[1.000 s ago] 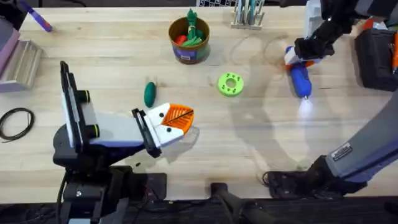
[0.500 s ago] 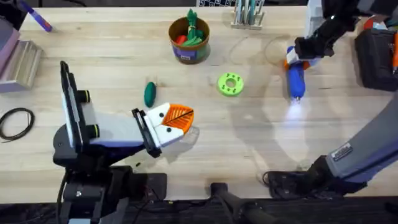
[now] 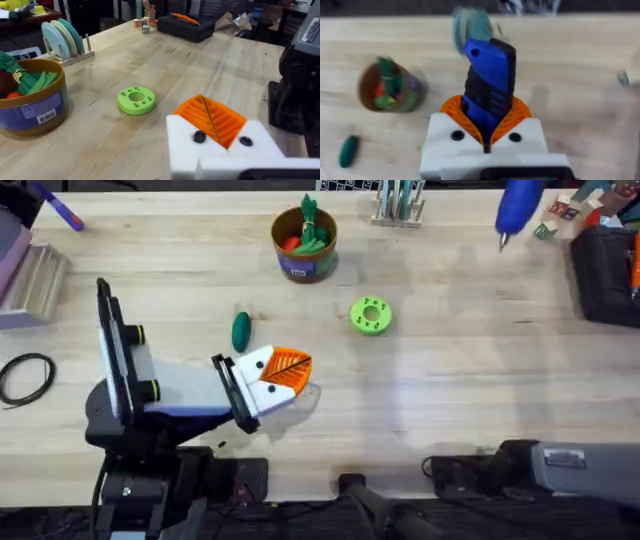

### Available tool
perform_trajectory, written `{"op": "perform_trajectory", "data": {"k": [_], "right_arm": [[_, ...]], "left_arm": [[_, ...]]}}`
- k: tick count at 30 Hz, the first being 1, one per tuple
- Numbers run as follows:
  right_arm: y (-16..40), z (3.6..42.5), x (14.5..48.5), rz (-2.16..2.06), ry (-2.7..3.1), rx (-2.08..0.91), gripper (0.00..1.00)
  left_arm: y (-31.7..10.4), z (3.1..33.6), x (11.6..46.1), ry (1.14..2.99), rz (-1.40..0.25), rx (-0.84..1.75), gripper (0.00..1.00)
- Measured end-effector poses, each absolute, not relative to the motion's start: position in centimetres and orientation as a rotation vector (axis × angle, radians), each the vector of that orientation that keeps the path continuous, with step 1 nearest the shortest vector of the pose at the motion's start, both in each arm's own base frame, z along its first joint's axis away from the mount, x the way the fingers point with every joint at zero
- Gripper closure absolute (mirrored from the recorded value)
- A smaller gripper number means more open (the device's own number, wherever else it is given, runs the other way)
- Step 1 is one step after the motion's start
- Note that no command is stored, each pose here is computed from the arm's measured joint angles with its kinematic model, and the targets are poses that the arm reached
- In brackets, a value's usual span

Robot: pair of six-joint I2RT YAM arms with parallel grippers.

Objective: Pick up the gripper from the table and insert it into the empty holder that is missing its gripper. Then pick up a screw, insert it into the mounting hole, and use the screwdriver to tighten it. Finally, clean up the table by picking up the vegetable and placing it into the bucket.

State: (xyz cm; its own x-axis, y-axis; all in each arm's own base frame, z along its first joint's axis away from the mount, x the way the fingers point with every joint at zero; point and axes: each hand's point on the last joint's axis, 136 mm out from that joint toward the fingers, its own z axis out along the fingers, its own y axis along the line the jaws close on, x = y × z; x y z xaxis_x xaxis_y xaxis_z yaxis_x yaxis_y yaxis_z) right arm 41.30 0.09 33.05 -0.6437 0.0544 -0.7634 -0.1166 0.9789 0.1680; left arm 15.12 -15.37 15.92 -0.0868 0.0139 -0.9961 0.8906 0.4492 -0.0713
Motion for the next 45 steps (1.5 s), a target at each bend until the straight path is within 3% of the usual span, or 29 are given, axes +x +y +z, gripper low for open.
{"op": "perform_trajectory", "data": {"k": [7, 17, 22, 34, 45], "right_arm": [[7.8, 41.2, 37.3, 0.383, 2.004, -0.237, 0.977], [15.1, 46.7, 31.3, 0.560, 1.797, -0.433, 0.977], [17.5, 46.3, 29.5, 0.642, 1.743, -0.483, 0.977], [23.7, 42.3, 29.2, 0.900, 1.589, -0.538, 0.977], [28.5, 41.3, 24.0, 1.220, 1.299, -0.713, 0.977]], "left_arm": [[-15.4, 15.9, 15.1, 1.477, -0.898, 0.842, 0.987], [-15.4, 15.9, 15.1, 1.477, -0.898, 0.842, 0.987], [-15.4, 15.9, 15.1, 1.477, -0.898, 0.842, 0.987], [-15.4, 15.9, 15.1, 1.477, -0.898, 0.842, 0.987], [-15.4, 15.9, 15.1, 1.477, -0.898, 0.842, 0.987]]}}
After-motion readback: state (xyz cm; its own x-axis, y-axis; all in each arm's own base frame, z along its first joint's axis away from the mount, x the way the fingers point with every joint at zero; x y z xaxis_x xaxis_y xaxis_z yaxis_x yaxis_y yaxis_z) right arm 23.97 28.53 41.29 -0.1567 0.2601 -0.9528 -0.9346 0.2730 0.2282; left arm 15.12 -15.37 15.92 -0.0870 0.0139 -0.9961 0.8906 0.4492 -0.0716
